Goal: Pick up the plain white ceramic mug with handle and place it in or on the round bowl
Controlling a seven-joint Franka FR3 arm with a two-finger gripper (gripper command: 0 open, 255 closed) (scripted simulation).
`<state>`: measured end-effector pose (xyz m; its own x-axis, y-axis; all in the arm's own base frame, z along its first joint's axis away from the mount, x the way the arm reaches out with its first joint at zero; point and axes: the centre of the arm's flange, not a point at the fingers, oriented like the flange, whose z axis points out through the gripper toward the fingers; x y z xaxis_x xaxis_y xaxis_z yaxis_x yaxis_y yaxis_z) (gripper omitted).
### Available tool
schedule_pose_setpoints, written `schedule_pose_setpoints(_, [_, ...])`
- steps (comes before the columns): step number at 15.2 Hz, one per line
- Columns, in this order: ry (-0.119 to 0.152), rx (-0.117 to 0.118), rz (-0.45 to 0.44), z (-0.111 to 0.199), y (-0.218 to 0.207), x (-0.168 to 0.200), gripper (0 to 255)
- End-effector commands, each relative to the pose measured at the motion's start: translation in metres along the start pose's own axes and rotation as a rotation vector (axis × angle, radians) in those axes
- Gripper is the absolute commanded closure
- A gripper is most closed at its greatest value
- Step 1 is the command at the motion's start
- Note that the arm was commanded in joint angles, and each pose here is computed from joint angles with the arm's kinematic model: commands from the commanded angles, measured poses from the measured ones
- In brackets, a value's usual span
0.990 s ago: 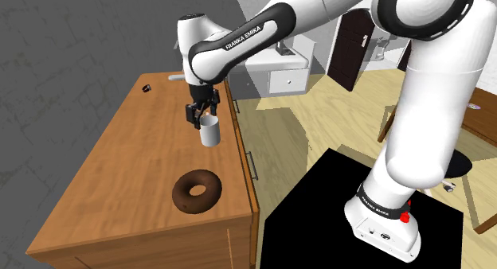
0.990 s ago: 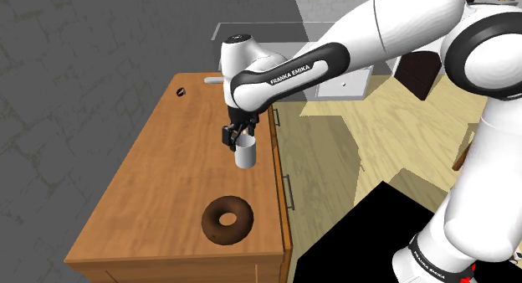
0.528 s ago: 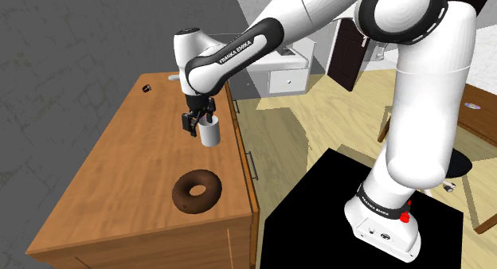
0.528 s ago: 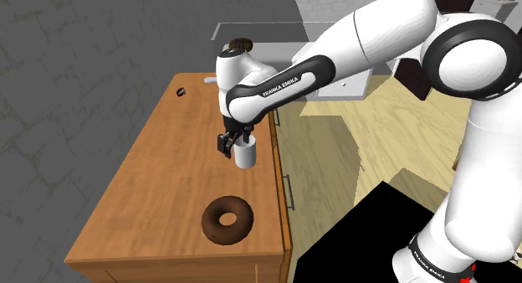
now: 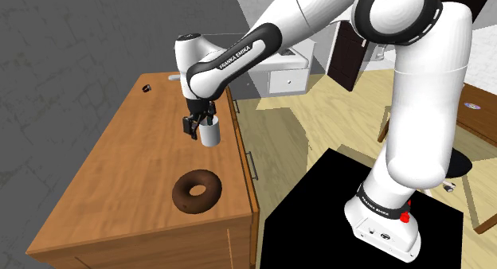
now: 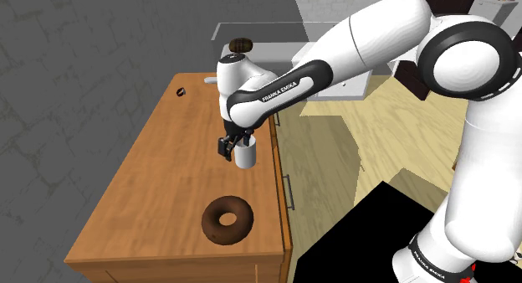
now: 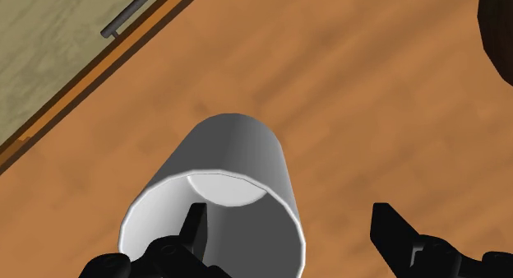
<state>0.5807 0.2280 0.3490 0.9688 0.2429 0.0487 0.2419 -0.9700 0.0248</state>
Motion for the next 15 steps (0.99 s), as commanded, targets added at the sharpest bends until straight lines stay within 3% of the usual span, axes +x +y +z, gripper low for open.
schedule_pose_setpoints(1, [0.000,0.000,0.000,0.000,0.000,0.000,0])
schedule_pose_setpoints(2, [0.000,0.000,0.000,0.000,0.000,0.000,255])
schedule_pose_setpoints(11, [0.000,0.000,0.000,0.000,0.000,0.000,255])
schedule_pose_setpoints(15, [0.000,0.000,0.000,-0.021,0.001,0.001,255])
